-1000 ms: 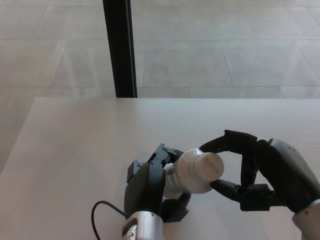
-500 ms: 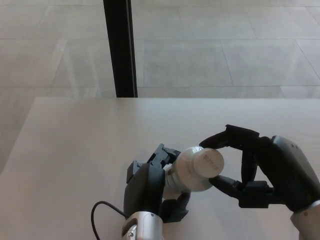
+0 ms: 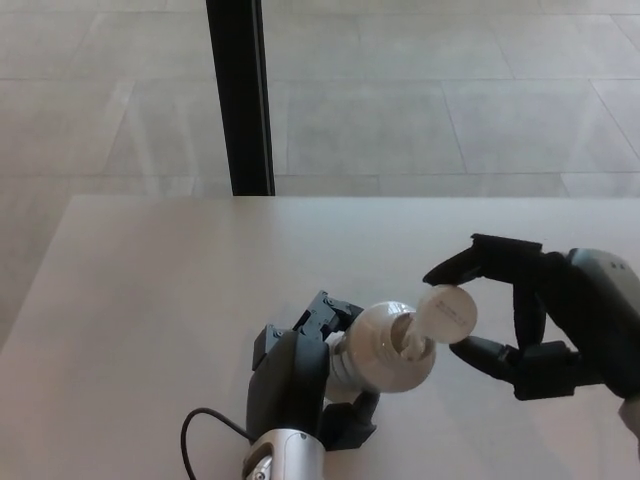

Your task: The robot uses its left hand to to lift the bottle kept on the middle of the desk and tilts it towards its right hand. It then uses its right hand to rotate its cap to open it and places the bottle and cap back on the desk

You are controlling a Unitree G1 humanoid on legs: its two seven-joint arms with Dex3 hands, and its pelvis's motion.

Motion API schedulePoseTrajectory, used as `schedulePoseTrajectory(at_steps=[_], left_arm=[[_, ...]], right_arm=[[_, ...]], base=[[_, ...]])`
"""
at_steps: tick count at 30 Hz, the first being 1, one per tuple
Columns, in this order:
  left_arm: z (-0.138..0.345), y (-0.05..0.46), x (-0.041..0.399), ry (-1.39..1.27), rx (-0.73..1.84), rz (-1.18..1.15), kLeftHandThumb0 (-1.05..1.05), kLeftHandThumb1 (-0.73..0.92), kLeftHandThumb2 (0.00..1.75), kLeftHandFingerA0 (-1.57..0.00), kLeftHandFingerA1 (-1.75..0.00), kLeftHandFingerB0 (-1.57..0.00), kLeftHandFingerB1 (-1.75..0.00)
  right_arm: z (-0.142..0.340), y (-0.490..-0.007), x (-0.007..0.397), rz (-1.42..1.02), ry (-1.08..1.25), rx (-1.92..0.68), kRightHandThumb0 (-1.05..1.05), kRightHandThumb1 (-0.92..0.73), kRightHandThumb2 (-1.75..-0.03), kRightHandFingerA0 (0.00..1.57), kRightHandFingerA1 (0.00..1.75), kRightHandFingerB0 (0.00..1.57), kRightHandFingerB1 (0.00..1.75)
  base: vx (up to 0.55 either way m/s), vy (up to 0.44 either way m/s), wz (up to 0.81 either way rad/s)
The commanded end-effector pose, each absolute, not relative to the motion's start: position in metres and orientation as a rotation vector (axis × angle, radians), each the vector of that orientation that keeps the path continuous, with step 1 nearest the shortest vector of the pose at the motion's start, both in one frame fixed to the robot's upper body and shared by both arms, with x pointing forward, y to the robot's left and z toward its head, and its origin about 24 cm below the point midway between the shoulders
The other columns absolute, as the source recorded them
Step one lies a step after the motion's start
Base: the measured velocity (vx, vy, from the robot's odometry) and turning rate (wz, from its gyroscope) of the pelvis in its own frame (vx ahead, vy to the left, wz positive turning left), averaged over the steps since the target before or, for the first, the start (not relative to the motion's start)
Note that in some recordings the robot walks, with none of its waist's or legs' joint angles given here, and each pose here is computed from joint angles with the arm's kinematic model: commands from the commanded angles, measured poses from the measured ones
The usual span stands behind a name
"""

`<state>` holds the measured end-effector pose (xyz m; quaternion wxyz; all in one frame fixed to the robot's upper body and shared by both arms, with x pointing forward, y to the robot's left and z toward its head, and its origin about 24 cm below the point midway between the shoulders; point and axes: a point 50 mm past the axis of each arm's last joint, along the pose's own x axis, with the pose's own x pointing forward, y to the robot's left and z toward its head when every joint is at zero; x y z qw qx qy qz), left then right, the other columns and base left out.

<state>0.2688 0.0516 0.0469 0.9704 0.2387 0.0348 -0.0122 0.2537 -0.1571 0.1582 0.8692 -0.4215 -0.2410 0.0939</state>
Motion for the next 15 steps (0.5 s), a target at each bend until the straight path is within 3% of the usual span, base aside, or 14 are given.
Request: schedulePoseTrajectory(at_steps=[1, 2, 4, 5, 6, 7, 9, 10, 11, 14, 15], left_arm=[[0.036, 0.055, 0.263, 0.124, 0.505, -0.036, 0.29, 0.92, 1.0, -0.83, -1.74, -0.72, -1.54], [0.035, 0.056, 0.262, 0.132, 0.5, -0.032, 0.29, 0.91, 1.11, -0.65, -1.75, -0.6, -1.63], [0.035, 0.057, 0.262, 0.128, 0.499, -0.033, 0.29, 0.88, 1.16, -0.75, -1.75, -0.66, -1.55], [0.035, 0.059, 0.262, 0.132, 0.503, -0.031, 0.15, 0.82, 1.35, -0.84, -1.08, -0.8, -1.04], [0.034, 0.061, 0.261, 0.133, 0.504, -0.03, 0.15, 0.82, 1.35, -0.84, -1.08, -0.8, -1.04], [0.033, 0.064, 0.261, 0.142, 0.512, -0.024, 0.27, 0.9, 1.09, -0.7, -1.75, -0.61, -1.52], [0.033, 0.069, 0.26, 0.147, 0.537, -0.01, 0.23, 0.92, 0.95, -0.56, -1.75, -0.51, -1.52], [0.033, 0.069, 0.26, 0.147, 0.537, -0.009, 0.23, 0.92, 0.95, -0.56, -1.75, -0.51, -1.52], [0.032, 0.07, 0.26, 0.156, 0.534, -0.002, 0.22, 0.92, 0.96, -0.56, -1.75, -0.51, -1.55], [0.032, 0.071, 0.258, 0.161, 0.515, -0.001, 0.23, 0.92, 0.99, -0.57, -1.75, -0.51, -1.56], [0.031, 0.071, 0.257, 0.172, 0.513, -0.003, 0.22, 0.92, 0.97, -0.58, -1.75, -0.52, -1.57]], right_arm=[[0.161, -0.178, 0.253, 0.199, -0.46, -0.814, -0.28, -0.6, -0.71, 0.96, 1.66, 0.92, 0.77], [0.16, -0.184, 0.253, 0.194, -0.461, -0.755, -0.25, -0.57, -0.71, 0.95, 1.6, 0.95, 0.77], [0.161, -0.19, 0.253, 0.183, -0.446, -0.743, -0.24, -0.58, -0.72, 0.94, 1.56, 0.93, 0.78], [0.161, -0.197, 0.252, 0.158, -0.431, -0.716, -0.25, -0.57, -0.73, 0.95, 1.49, 0.91, 0.79], [0.162, -0.203, 0.252, 0.138, -0.428, -0.718, -0.22, -0.57, -0.74, 0.95, 1.51, 0.9, 0.79], [0.162, -0.209, 0.253, 0.113, -0.407, -0.717, -0.24, -0.58, -0.74, 0.95, 1.53, 0.91, 0.78], [0.163, -0.228, 0.252, 0.021, -0.347, -0.721, -0.2, -0.61, -0.71, 0.93, 1.67, 0.92, 0.76], [0.163, -0.229, 0.251, 0.018, -0.344, -0.72, -0.2, -0.61, -0.71, 0.93, 1.67, 0.92, 0.76], [0.157, -0.234, 0.252, 0.011, -0.317, -0.728, -0.22, -0.6, -0.7, 0.96, 1.47, 0.93, 0.74], [0.145, -0.238, 0.254, 0.017, -0.266, -0.751, -0.2, -0.61, -0.7, 0.96, 1.51, 0.94, 0.76], [0.128, -0.24, 0.256, 0.048, -0.218, -0.787, -0.24, -0.59, -0.73, 0.95, 1.61, 0.96, 0.79]], base=[[0.0, 0.0, 0.0], [0.0, 0.0, 0.0], [0.0, 0.0, 0.0], [0.0, 0.0, 0.0], [0.0, 0.0, 0.0], [0.0, 0.0, 0.0], [0.0, 0.0, 0.0], [0.0, 0.0, 0.0], [0.0, 0.0, 0.0], [0.0, 0.0, 0.0], [0.0, 0.0, 0.0]])
